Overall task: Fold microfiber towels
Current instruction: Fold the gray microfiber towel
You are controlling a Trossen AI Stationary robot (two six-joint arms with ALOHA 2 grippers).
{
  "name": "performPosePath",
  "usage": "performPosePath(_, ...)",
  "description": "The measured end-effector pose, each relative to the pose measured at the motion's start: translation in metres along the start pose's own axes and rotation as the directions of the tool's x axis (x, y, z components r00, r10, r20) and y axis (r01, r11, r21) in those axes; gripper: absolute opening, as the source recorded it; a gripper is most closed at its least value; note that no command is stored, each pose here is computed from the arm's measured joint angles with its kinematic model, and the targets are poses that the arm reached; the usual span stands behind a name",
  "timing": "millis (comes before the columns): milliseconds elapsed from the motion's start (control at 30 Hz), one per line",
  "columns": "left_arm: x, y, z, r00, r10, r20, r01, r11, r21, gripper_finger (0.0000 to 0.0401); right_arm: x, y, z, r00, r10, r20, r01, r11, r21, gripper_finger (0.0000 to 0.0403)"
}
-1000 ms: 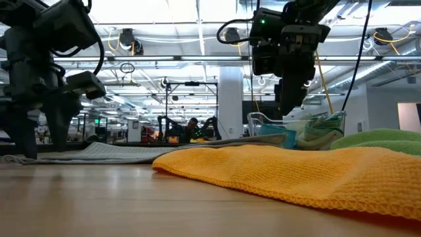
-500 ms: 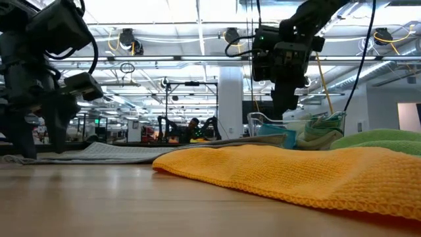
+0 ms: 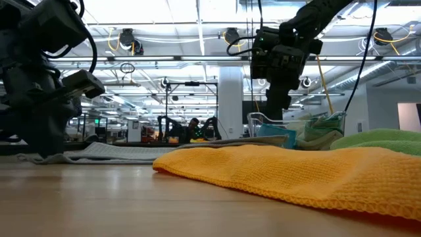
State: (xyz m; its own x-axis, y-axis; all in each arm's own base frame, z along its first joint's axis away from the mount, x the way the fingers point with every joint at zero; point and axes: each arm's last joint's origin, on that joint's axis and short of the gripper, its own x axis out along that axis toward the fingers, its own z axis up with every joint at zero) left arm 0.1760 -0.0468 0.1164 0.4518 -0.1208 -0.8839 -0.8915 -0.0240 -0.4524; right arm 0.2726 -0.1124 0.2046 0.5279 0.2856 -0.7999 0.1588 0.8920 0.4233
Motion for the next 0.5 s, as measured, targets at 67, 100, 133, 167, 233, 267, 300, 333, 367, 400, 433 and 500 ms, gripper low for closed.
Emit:
performPosePath(67,0.0,0.0,0.0,1.0,-0.004,0.009,0.004,1.0,0.007,0.0012,0.0,0.0,0.002,1.0,0.002,0.021,-0.002,1.0,-0.011,0.0132)
performPosePath(100,0.0,0.0,0.0,1.0,-0.004,0.01,0.004,1.0,0.008,0.0009,0.0,0.0,0.003,1.0,0.011,0.029,-0.011,1.0,-0.015,0.0132)
performPosePath(133,0.0,0.0,0.0,1.0,-0.004,0.01,0.004,1.0,0.008,0.0009,0.0,0.0,0.004,0.999,0.024,0.038,-0.023,1.0,-0.02,0.0132)
performPosePath(167,0.0,0.0,0.0,1.0,-0.004,0.009,0.004,1.0,0.01,0.0009,0.0,0.0,0.005,0.998,0.033,0.047,-0.032,0.999,-0.024,0.0132)
performPosePath(233,0.0,-0.001,0.0,1.0,-0.001,0.001,0.001,1.0,0.018,0.0005,0.0,0.001,0.006,0.997,0.05,0.059,-0.048,0.998,-0.029,0.0132)
performPosePath(267,-0.001,-0.002,0.0,1.0,0.003,-0.001,-0.003,0.999,0.032,0.0005,0.0,0.001,0.007,0.997,0.05,0.064,-0.049,0.999,-0.024,0.0132)
performPosePath(300,-0.003,-0.002,0.0,1.0,0.012,-0.002,-0.012,0.999,0.046,0.0004,0.0,0.001,0.008,0.996,0.05,0.072,-0.049,0.999,-0.016,0.0132)
performPosePath(333,-0.005,-0.002,0.0,1.0,0.026,0.002,-0.026,0.998,0.055,0.0004,-0.001,0.001,0.009,0.995,0.056,0.082,-0.056,0.998,-0.005,0.0132)
performPosePath(367,-0.007,-0.002,0.0,0.999,0.046,0.013,-0.046,0.997,0.06,0.0003,-0.001,0.002,0.01,0.993,0.073,0.095,-0.074,0.997,0.005,0.0132)
performPosePath(400,-0.01,-0.002,0.001,0.997,0.07,0.03,-0.072,0.996,0.059,0.0003,-0.001,0.002,0.012,0.99,0.088,0.111,-0.09,0.996,0.016,0.0132)
performPosePath(433,-0.014,0.0,0.002,0.993,0.101,0.058,-0.104,0.993,0.057,0.0003,-0.002,0.003,0.014,0.986,0.103,0.127,-0.107,0.994,0.026,0.0132)
performPosePath(500,-0.02,0.002,0.003,0.985,0.141,0.102,-0.147,0.987,0.061,0.0002,-0.006,0.007,0.023,0.979,0.113,0.168,-0.121,0.992,0.039,0.0132)
